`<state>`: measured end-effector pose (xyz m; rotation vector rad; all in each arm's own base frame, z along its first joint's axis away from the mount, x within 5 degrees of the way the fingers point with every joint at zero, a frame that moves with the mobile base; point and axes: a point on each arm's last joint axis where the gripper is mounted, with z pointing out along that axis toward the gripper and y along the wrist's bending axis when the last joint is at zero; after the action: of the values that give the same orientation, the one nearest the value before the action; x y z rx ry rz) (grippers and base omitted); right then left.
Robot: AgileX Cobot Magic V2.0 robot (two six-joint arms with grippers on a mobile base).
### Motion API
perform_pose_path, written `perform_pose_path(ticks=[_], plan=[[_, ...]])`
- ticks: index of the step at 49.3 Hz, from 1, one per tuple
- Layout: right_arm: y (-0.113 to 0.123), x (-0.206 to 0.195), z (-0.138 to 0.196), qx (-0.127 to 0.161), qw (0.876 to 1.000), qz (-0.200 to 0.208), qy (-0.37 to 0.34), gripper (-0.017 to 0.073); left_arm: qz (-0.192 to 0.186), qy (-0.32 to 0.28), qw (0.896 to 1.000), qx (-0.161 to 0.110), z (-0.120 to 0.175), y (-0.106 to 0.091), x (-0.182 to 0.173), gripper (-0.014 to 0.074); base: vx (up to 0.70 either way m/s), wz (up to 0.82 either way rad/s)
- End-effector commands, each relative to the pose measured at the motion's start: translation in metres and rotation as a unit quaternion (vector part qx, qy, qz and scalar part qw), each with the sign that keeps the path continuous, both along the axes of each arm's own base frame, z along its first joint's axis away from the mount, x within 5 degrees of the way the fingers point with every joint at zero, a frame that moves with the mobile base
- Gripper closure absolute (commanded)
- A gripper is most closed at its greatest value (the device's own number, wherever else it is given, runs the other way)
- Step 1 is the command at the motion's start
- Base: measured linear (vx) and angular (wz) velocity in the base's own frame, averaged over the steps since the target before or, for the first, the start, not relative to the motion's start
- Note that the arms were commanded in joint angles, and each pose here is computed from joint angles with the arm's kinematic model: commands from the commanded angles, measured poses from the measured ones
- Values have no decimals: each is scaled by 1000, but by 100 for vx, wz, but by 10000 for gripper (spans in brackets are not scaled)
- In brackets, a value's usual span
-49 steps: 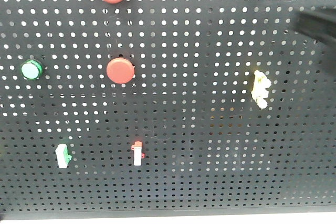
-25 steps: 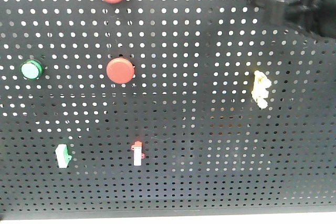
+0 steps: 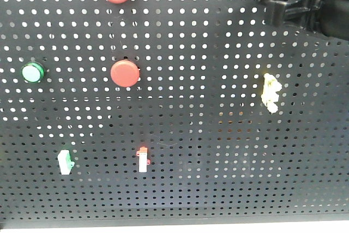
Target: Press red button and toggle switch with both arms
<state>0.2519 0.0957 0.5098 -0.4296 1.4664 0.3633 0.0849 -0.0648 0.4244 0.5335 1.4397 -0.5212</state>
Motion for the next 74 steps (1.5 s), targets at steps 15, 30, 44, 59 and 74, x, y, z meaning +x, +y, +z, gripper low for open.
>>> perform_pose_path(ticks=[15, 30, 44, 59, 74], plan=[[-13, -9, 26, 19, 995, -52, -81, 562, 9, -18, 999, -31, 12, 2, -1, 592, 0, 0], [-14, -8, 23, 2, 995, -65, -72, 562, 7, -15, 999, -29, 11, 2, -1, 592, 0, 0], [-17, -9, 22, -9, 995, -78, -60, 562, 7, -16, 999, -28, 11, 2, -1, 592, 0, 0], [-22, -38, 14, -45, 997, -55, -7, 562, 9, -19, 1000, -13, 10, 2, -1, 592, 0, 0], [-45, -105, -46, -49, 996, -74, -12, 562, 11, -7, 999, 42, -10, 2, -1, 592, 0, 0]])
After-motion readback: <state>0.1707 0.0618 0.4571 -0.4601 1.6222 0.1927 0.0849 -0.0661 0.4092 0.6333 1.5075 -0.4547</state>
